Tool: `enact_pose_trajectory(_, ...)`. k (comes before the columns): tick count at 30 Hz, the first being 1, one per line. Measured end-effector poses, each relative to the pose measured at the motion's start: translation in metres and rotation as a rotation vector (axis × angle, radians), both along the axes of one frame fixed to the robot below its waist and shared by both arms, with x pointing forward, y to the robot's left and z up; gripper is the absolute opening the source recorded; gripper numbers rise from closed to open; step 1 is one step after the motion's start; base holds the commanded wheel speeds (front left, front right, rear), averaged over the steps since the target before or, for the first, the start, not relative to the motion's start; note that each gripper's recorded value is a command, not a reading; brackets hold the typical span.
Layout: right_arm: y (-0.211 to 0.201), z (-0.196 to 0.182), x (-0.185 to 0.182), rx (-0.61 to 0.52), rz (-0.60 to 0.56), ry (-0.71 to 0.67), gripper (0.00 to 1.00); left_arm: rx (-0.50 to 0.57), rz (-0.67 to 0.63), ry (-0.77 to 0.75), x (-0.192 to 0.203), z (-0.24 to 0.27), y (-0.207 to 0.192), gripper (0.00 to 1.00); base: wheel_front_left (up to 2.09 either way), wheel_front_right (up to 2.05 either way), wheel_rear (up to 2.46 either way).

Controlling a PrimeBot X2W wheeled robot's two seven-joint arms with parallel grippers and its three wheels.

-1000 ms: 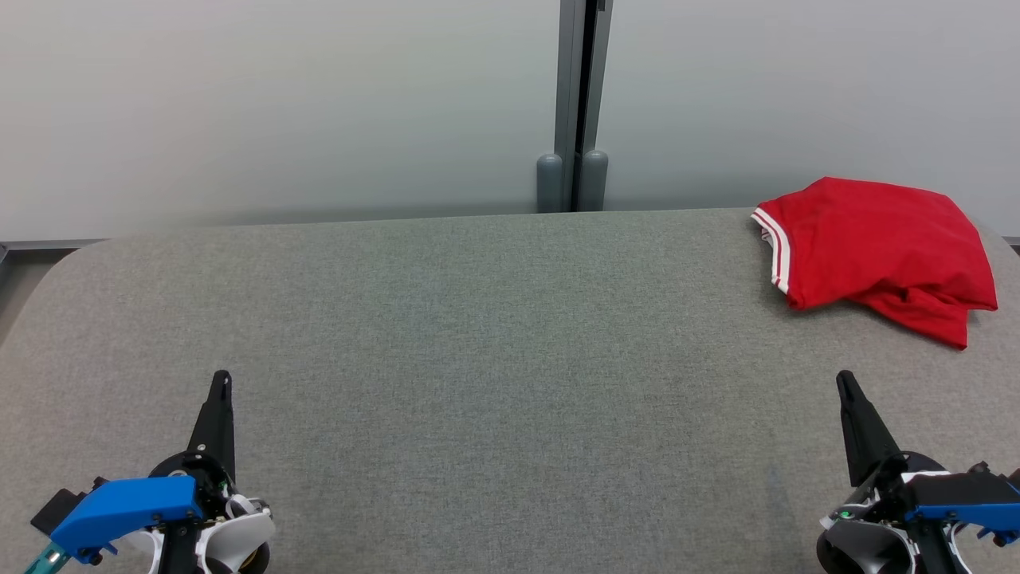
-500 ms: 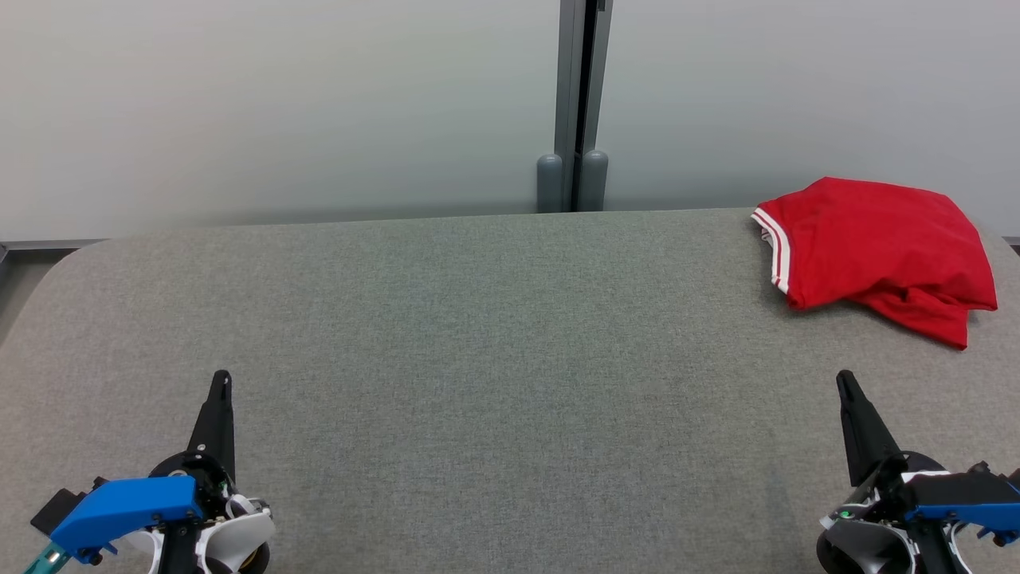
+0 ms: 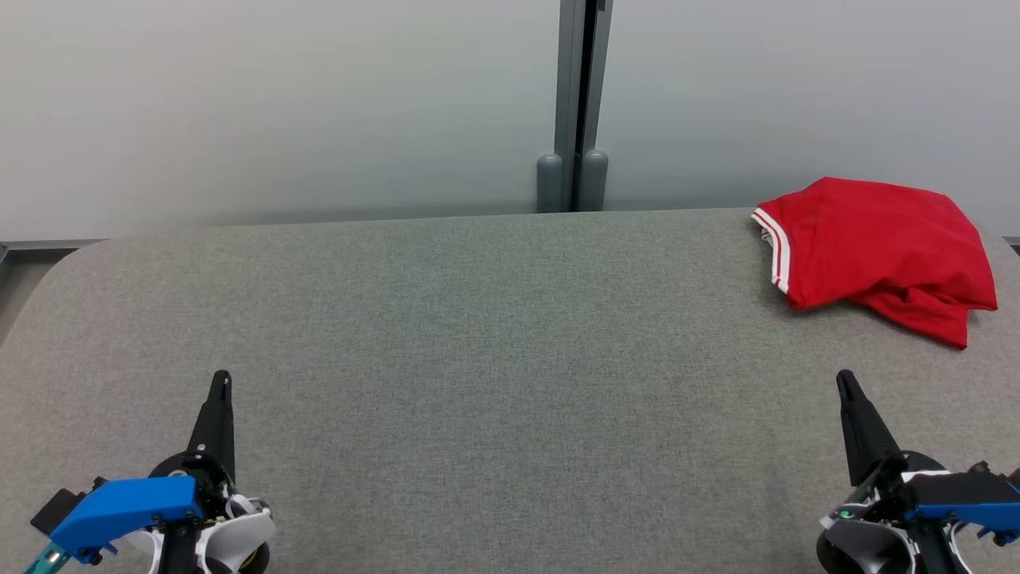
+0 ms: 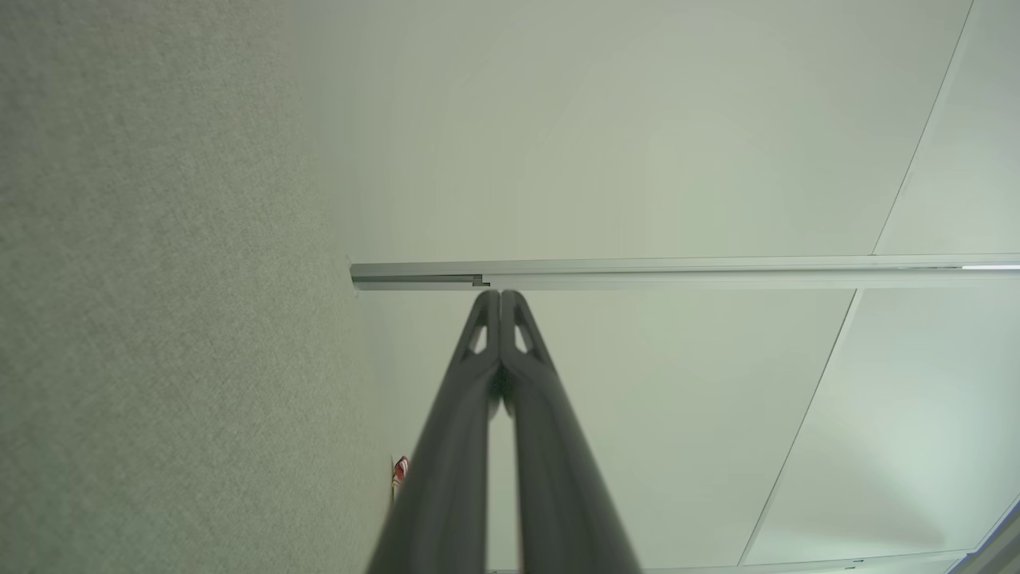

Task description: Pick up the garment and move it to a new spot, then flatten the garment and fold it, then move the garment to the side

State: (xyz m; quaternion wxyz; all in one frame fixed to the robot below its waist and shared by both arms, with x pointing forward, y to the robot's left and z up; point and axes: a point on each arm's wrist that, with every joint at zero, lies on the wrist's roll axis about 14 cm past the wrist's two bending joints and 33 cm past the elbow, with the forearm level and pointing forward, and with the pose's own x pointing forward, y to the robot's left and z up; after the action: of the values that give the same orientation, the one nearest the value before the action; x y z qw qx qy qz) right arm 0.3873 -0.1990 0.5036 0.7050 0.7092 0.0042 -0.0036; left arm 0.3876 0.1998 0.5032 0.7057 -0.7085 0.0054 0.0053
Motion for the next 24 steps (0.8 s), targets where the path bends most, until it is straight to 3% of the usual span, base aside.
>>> enact_pose_trajectory(24,0.0,0.0002,0.0002,0.0,0.0,-0.001,0.0,0.0,0.0,0.0,0.0,0.0,0.0,0.0,0.0,0.0,0.0)
